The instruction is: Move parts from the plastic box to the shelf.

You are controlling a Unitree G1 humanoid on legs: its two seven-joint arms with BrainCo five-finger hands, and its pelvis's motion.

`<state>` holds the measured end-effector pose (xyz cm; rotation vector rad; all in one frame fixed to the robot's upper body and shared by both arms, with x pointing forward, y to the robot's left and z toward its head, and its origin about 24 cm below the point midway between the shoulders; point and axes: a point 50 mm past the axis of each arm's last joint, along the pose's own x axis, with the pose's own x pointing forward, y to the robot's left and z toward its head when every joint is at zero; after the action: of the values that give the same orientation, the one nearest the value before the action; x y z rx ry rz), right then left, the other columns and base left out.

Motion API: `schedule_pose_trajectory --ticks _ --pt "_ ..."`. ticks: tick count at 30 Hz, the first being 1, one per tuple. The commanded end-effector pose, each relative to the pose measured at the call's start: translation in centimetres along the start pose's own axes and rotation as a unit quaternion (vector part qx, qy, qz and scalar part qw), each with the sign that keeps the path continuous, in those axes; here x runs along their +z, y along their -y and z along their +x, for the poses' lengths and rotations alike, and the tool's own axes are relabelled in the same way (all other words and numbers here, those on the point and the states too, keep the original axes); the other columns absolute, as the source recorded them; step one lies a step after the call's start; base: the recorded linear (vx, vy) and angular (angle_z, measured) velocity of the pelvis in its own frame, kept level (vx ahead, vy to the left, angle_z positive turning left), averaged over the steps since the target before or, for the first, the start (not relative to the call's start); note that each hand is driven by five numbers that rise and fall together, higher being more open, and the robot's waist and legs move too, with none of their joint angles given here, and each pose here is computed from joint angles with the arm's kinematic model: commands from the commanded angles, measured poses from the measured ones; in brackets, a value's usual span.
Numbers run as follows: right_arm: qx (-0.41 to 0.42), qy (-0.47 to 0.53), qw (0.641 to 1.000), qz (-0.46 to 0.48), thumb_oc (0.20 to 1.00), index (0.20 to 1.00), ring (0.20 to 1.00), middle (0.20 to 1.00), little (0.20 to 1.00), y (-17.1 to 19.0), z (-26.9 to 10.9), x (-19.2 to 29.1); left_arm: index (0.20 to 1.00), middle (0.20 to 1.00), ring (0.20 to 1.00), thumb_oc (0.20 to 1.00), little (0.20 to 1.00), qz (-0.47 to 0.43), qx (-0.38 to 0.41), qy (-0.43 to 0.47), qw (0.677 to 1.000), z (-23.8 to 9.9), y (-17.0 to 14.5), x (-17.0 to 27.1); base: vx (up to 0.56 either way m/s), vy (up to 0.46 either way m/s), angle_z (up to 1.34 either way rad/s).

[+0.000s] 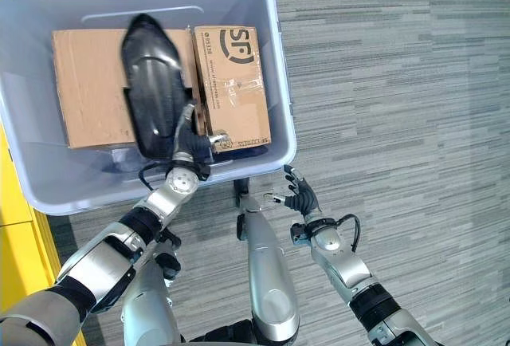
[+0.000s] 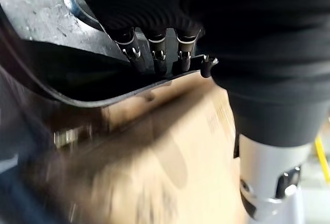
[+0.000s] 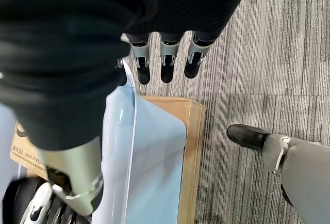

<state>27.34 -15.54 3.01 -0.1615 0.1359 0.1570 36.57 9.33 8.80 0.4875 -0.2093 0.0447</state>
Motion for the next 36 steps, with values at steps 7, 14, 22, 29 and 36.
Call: schedule_pose_trajectory --ticks 7,14,22,29,36 --pt "0.012 0.029 0.999 -0.037 1.0 1.0 1.0 1.0 1.0 0.8 -0.6 0.4 1.0 1.0 1.0 1.0 1.0 0.072 -0.047 0.136 0.987 -2.2 3.0 2.1 -0.01 0.021 -0.02" --pt "0.005 0.018 1.0 -0.021 1.0 1.0 1.0 1.0 1.0 0.6 -1.6 -1.5 1.0 1.0 1.0 1.0 1.0 0.057 0.27 0.295 0.915 -2.0 -3.0 4.9 0.01 -0.053 -0.01" --pt "0.01 -0.003 1.0 0.0 1.0 1.0 1.0 1.0 1.0 -0.5 -2.3 -3.3 1.0 1.0 1.0 1.0 1.0 -0.048 0.45 0.42 0.787 -1.9 -8.7 9.3 0.02 -0.13 0.2" --pt "0.014 -0.027 0.999 0.024 1.0 1.0 1.0 1.0 1.0 -1.6 -2.0 -3.7 1.0 1.0 1.0 1.0 1.0 -0.101 0.383 0.169 0.902 -0.7 -7.1 4.5 0.02 -0.102 0.07" --pt "0.002 -0.029 0.997 0.067 1.0 1.0 1.0 1.0 1.0 -1.7 -1.2 -2.2 1.0 1.0 1.0 1.0 1.0 -0.178 0.299 -0.161 0.924 -3.8 -2.3 -4.4 -0.01 -0.027 0.09"
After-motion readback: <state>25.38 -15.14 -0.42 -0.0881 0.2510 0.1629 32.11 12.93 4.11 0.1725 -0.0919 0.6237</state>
